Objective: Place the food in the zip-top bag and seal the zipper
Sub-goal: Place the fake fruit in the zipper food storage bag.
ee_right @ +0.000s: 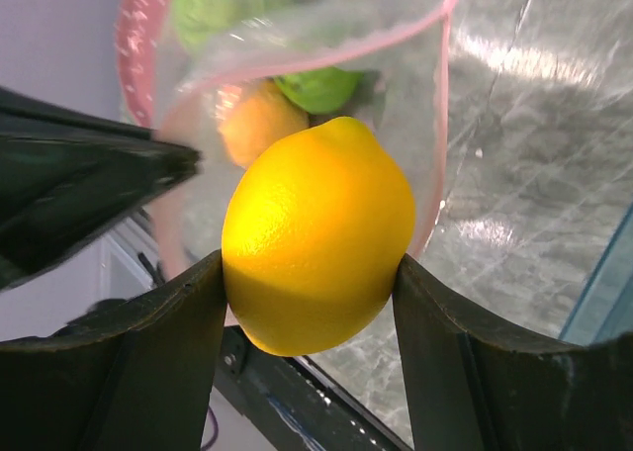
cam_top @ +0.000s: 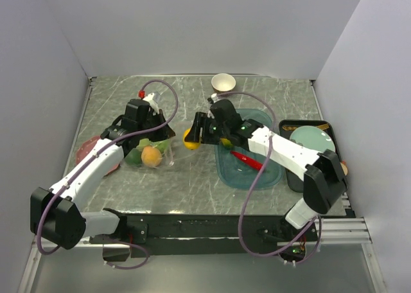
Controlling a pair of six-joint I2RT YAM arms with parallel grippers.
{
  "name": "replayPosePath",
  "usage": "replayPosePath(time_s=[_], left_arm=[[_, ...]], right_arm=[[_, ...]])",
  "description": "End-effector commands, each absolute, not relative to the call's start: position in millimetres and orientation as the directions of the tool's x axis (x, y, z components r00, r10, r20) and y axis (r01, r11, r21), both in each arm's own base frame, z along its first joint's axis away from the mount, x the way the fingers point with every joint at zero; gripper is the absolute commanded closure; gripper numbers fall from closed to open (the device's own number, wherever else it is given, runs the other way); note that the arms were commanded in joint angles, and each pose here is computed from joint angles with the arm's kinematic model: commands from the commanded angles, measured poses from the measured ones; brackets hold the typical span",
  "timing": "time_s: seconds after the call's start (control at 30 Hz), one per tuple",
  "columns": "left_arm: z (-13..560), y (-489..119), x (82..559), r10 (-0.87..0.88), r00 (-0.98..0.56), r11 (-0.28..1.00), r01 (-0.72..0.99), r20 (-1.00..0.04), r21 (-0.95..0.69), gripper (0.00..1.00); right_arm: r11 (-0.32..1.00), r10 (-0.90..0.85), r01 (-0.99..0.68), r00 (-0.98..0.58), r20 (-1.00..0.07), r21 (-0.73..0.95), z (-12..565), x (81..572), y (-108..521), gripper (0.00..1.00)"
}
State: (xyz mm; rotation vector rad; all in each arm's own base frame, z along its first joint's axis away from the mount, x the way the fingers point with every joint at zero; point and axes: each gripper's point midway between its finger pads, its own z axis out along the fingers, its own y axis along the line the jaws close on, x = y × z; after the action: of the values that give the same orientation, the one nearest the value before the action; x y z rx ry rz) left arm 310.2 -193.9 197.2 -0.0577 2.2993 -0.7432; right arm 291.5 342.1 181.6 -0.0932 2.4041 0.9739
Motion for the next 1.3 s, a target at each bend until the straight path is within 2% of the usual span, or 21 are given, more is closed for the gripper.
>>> replayPosePath(time_s=[0.0,0.2,0.43,0.53,0.77,0.87,0.97,1.1,1.27], left_arm=[[237,-202,314,-0.278,-0.687,0.791,0.233,-0.672,-0.566,0.99],[237,-201,313,-0.270,-0.687,0.795,0.236,-0.675,-0.558,0.99],[244,-192,313,-0.307,-0.640,0.804,0.222,-0.704,-0.552,0.99],[248,-190,313,-0.312,-0.628,0.806,0.222,-0.713,-0.548,0.99],[248,-189,313,-0.316,-0.625,0.810,0.215,-0.714,-0.546,0.99],[247,-188,313,-0.316,-0.625,0.813,0.209,-0.714,-0.543,0.99],[245,-188,313,-0.316,-0.628,0.813,0.208,-0.711,-0.545,0.99],[245,-189,314,-0.318,-0.629,0.811,0.207,-0.709,-0.547,0.99],[243,-188,314,-0.314,-0.631,0.817,0.201,-0.709,-0.541,0.99]], right_arm=[[0.686,0.127,-0.313,-0.838,-0.531,0.657,204,296,365,0.78],[0.687,0.117,-0.312,-0.844,-0.524,0.656,200,299,373,0.68],[0.701,0.119,-0.322,-0.827,-0.549,0.636,208,301,369,0.19],[0.710,0.127,-0.318,-0.819,-0.559,0.628,211,300,365,0.10],[0.780,0.192,-0.249,-0.778,-0.598,0.574,219,307,337,0.07],[0.835,0.281,-0.152,-0.709,-0.646,0.529,226,315,302,0.01],[0.881,0.351,-0.022,-0.640,-0.683,0.473,221,320,257,0.00],[0.917,0.361,0.124,-0.665,-0.654,0.380,183,320,209,0.00],[0.947,0.321,0.218,-0.713,-0.623,0.237,134,332,164,0.00]])
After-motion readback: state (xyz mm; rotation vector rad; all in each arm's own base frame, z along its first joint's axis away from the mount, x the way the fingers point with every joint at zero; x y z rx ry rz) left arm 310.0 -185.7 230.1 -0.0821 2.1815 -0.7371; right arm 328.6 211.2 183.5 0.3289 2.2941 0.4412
